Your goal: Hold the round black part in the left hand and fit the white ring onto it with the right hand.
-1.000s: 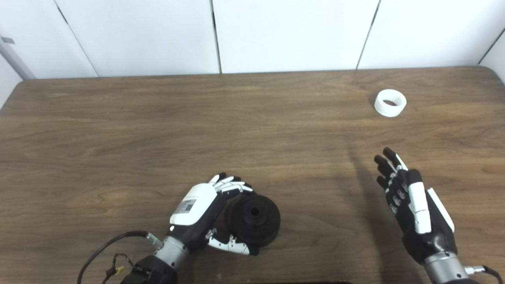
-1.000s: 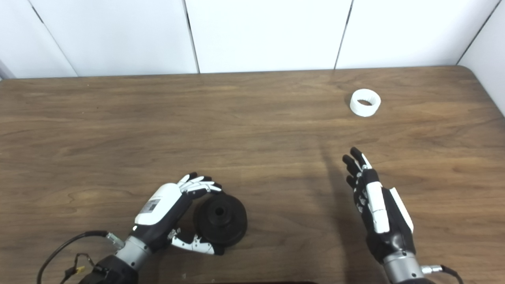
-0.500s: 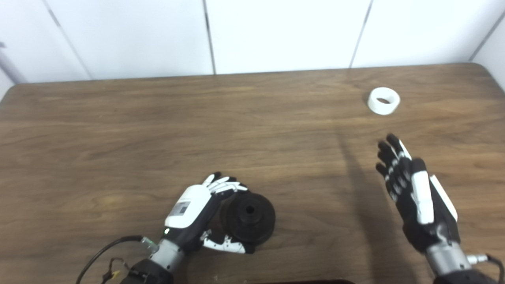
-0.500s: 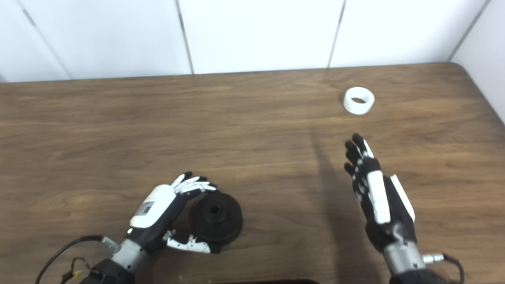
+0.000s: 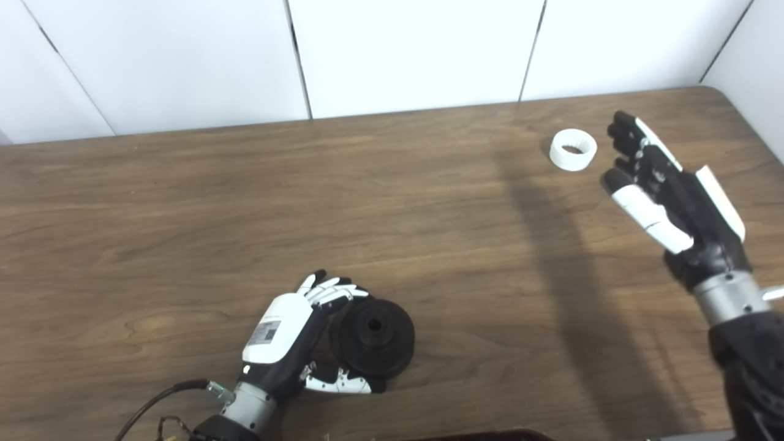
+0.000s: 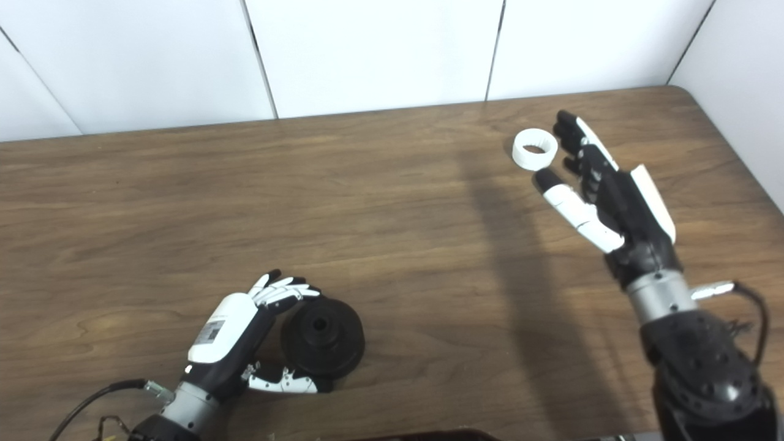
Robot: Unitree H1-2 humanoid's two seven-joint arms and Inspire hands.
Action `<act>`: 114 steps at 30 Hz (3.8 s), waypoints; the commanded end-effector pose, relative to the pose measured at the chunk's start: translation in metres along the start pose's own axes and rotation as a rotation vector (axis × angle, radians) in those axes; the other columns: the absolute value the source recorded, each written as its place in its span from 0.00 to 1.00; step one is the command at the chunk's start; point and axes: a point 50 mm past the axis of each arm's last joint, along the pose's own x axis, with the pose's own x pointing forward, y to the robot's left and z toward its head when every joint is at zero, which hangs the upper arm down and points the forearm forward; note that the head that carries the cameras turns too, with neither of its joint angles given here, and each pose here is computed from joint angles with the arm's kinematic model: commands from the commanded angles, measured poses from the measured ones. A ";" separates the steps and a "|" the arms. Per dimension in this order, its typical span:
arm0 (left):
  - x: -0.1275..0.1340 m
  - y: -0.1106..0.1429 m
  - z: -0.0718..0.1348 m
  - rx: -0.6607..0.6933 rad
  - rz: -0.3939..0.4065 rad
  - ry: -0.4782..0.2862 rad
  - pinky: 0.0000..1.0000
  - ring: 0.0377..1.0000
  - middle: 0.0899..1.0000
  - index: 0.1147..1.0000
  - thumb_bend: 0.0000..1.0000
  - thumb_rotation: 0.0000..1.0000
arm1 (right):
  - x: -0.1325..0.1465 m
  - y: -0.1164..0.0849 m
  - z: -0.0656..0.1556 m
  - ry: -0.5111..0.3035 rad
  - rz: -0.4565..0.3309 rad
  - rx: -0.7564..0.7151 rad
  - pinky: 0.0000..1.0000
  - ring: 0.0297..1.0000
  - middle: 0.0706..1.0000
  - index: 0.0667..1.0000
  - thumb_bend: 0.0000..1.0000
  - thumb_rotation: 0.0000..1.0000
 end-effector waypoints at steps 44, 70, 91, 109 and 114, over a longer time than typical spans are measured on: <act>-0.011 -0.003 -0.003 0.072 -0.041 0.033 1.00 0.89 0.80 0.42 0.52 0.06 | 0.208 -0.061 -0.020 0.233 0.194 -0.926 1.00 0.97 0.95 0.86 0.84 0.26; -0.013 -0.004 0.009 0.072 -0.056 0.035 1.00 0.89 0.78 0.42 0.52 0.06 | 0.231 -0.026 -0.036 0.261 0.274 -1.024 1.00 0.97 0.96 0.86 0.74 0.28; -0.014 -0.007 0.013 0.078 -0.063 0.032 1.00 0.89 0.79 0.42 0.52 0.06 | 0.246 -0.028 -0.031 0.249 0.266 -1.036 1.00 0.96 0.94 0.86 0.75 0.32; -0.021 -0.008 0.014 0.086 -0.075 0.034 1.00 0.89 0.79 0.42 0.52 0.06 | 0.236 -0.014 -0.041 0.254 0.267 -1.061 0.94 0.93 0.91 0.77 0.75 0.29; -0.023 -0.009 0.014 0.088 -0.075 0.037 1.00 0.89 0.79 0.42 0.52 0.06 | 0.234 -0.009 -0.044 0.247 0.267 -1.065 0.93 0.92 0.90 0.75 0.75 0.30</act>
